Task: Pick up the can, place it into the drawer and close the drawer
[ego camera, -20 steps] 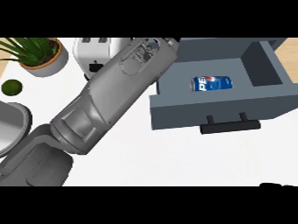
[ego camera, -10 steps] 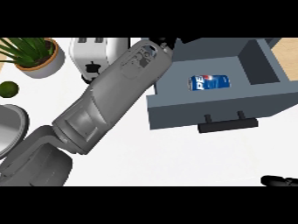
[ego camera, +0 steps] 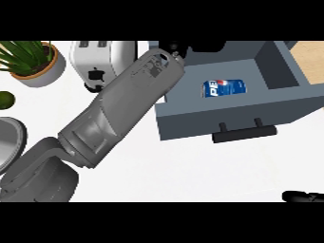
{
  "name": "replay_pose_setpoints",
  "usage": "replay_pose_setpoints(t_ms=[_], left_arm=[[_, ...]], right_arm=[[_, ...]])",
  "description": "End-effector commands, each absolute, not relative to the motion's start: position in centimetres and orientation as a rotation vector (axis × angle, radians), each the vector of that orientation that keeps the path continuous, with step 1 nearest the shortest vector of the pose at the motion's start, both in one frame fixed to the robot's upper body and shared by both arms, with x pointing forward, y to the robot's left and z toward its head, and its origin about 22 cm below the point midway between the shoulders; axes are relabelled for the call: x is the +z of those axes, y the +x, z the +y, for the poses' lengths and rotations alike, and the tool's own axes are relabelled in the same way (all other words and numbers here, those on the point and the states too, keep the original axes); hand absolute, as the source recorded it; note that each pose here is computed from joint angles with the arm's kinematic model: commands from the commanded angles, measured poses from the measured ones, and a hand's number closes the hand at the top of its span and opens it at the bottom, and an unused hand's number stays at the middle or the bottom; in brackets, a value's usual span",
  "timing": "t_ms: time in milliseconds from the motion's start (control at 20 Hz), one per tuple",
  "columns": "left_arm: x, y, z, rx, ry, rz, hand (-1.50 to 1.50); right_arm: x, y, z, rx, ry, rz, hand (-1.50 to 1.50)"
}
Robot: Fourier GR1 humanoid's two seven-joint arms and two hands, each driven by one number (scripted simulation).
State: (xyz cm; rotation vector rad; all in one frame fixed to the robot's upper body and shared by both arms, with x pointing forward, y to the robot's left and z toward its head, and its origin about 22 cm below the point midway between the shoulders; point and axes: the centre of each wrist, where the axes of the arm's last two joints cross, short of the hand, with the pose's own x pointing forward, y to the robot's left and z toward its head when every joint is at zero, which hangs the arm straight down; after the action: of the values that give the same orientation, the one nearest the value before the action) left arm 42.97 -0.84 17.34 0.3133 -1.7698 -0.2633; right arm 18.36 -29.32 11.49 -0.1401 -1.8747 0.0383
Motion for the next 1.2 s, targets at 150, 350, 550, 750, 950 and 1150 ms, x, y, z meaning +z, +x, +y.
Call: replay_pose_setpoints(t_ms=[150,350,550,750,950,1150], left_arm=[[16.0,43.0,-0.3,-0.204,0.368,-1.772,-1.5],[16.1,43.1,-0.2,-0.171,0.349,-1.78,-1.5],[15.7,43.0,-0.1,-0.151,0.315,-1.759,-1.5],[17.5,43.1,-0.8,-0.114,0.295,-1.752,-1.5],[16.9,42.7,-0.7,-0.096,0.218,-1.768,-1.5],[17.6,42.5,-1.2,-0.055,0.225,-1.799,-1.5]], right_arm=[[11.2,18.6,-29.0,0.068,-0.116,-1.886,-1.5],[12.6,18.4,-27.7,0.065,-0.137,-1.922,-1.5],[13.9,17.6,-29.0,0.163,-0.294,-1.957,-1.5],[14.8,17.6,-29.3,0.307,-0.381,-2.003,-1.5],[16.0,18.6,-28.8,0.414,-0.45,-2.036,-1.5],[15.4,19.0,-27.8,0.509,-0.528,-2.043,-1.5]])
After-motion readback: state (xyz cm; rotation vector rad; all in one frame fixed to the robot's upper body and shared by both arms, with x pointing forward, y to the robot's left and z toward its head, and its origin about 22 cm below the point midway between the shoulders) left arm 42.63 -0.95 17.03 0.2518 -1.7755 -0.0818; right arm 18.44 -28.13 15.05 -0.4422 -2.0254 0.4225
